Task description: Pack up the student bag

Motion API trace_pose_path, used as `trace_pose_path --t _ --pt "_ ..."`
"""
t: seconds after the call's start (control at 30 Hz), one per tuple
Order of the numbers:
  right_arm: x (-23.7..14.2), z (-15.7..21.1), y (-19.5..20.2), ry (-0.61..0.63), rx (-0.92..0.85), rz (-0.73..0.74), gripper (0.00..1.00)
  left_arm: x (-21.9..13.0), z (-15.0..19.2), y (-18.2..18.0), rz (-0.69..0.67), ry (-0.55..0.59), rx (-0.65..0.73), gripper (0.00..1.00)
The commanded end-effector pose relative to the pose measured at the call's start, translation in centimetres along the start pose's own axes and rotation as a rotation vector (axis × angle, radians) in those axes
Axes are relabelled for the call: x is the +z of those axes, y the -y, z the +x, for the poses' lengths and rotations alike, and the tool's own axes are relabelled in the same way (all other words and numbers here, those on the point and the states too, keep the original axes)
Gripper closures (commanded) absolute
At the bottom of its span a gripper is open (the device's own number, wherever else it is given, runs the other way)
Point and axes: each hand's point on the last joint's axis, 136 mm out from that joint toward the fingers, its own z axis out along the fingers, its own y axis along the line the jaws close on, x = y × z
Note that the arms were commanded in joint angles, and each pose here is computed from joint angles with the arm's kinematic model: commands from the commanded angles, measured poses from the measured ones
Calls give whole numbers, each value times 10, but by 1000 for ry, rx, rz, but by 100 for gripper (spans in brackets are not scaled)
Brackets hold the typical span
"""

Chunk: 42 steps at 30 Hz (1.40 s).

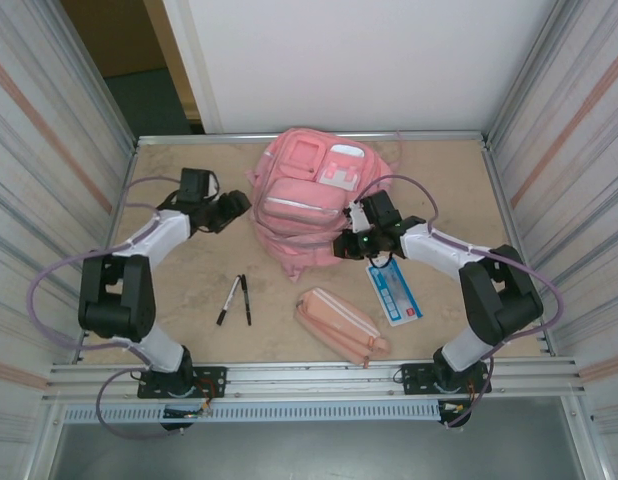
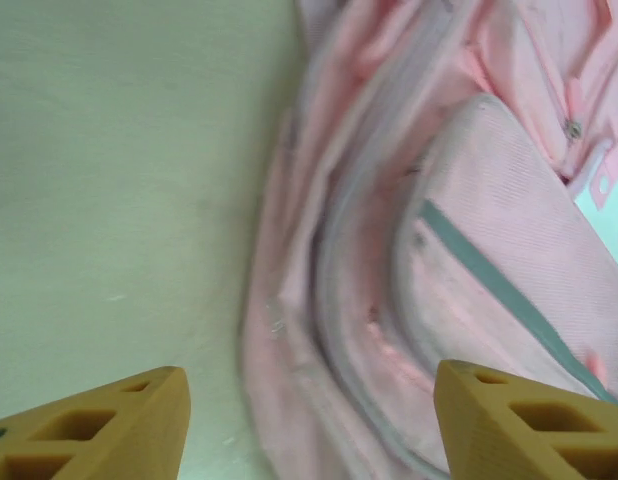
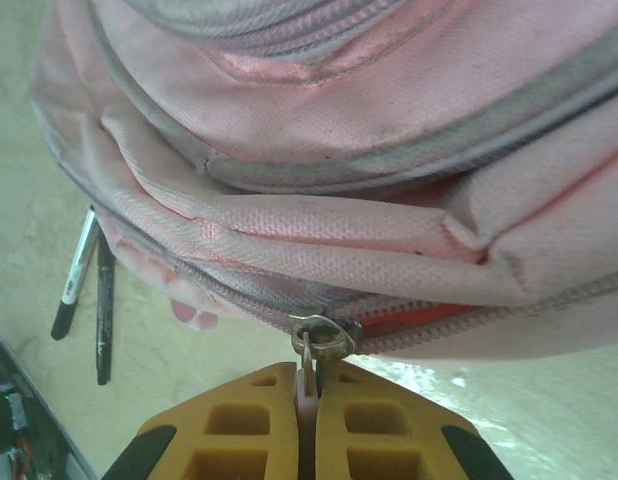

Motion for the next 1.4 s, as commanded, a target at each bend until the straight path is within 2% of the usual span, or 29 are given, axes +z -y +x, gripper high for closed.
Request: trace_pose_path --t 0.0,0.17,0.27,0.47,0.67,0.77,0.83,0.9,1.0,1.03,1.17,1.37 --pt "7 -5 -39 -10 -58 -47 100 -40 26 4 -8 0 43 33" --pt "25 -3 -69 -36 -107 -113 100 -58 83 10 16 -53 70 32" --pt "35 1 -83 -46 -123 -147 100 -59 101 7 -2 -38 34 24" --pt "54 12 -105 -73 -131 -204 100 -42 110 24 21 -33 15 25" --pt "69 31 -124 -106 -144 -240 100 -15 108 27 -21 16 -6 23" --pt "73 37 -126 -107 -147 -240 100 8 114 19 -44 -1 -6 36" --pt "74 39 -123 -115 -140 -228 100 18 117 10 -68 -5 4 49" --pt "70 39 -117 -110 -143 -204 100 22 117 0 -92 0 3 72" --pt "64 37 -99 -96 -145 -151 100 20 113 -5 -98 -10 27 97" --pt "63 36 -92 -94 -144 -126 100 18 112 -7 -105 -11 30 100" --pt "53 37 -55 -93 -130 -5 100 2 104 -12 -113 5 55 100" --pt "43 37 -10 -90 -49 57 99 -12 106 -24 -122 -23 85 100"
